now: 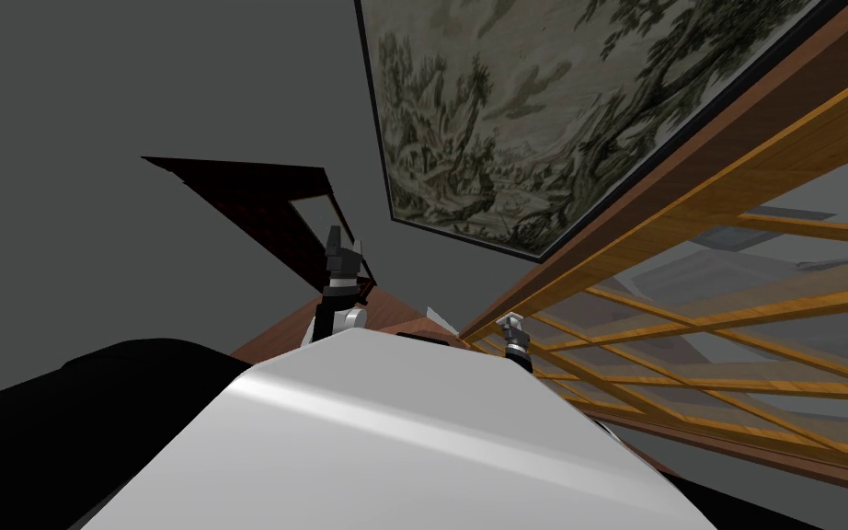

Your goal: Pull the door open

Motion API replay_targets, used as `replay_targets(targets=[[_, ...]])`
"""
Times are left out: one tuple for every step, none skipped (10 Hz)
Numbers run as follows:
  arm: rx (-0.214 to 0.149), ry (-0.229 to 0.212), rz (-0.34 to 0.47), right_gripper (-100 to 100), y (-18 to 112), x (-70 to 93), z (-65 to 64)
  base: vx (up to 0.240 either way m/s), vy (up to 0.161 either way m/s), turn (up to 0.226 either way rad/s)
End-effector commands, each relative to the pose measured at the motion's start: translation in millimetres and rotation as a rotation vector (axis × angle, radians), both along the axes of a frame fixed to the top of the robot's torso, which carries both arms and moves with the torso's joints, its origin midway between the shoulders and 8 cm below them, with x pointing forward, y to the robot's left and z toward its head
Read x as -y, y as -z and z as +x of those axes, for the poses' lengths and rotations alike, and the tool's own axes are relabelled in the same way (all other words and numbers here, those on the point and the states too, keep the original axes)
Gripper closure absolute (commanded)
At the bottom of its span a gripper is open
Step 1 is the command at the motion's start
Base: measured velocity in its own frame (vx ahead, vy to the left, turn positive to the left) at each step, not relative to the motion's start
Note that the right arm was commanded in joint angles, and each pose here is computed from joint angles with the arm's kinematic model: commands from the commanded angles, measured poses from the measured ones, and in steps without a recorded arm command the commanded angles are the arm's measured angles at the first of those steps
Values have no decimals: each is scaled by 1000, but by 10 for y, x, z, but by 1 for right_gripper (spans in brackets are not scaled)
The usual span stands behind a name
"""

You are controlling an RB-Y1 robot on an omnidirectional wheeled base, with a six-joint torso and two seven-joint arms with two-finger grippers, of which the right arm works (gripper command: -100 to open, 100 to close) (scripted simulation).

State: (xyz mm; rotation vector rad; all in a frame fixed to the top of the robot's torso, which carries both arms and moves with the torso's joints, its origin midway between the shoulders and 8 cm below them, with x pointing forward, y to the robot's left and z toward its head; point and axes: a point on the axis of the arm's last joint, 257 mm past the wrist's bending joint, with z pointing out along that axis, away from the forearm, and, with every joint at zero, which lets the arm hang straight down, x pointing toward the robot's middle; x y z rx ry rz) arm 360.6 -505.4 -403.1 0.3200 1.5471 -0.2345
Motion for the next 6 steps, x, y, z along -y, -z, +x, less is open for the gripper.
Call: replay_targets(targets=[[15,0,41,100,0,-7,8,-14,-4,9],[21,0,55,100,0,-10,11,-19,-7,14],[26,0,70,100,0,-12,13,-16,-7,11],[35,0,94,100,0,-16,18,-15,-7,11],[45,0,121,100,0,-21,24,-15,-9,12],[55,0,147,100,0,-26,29,-18,-8,11]])
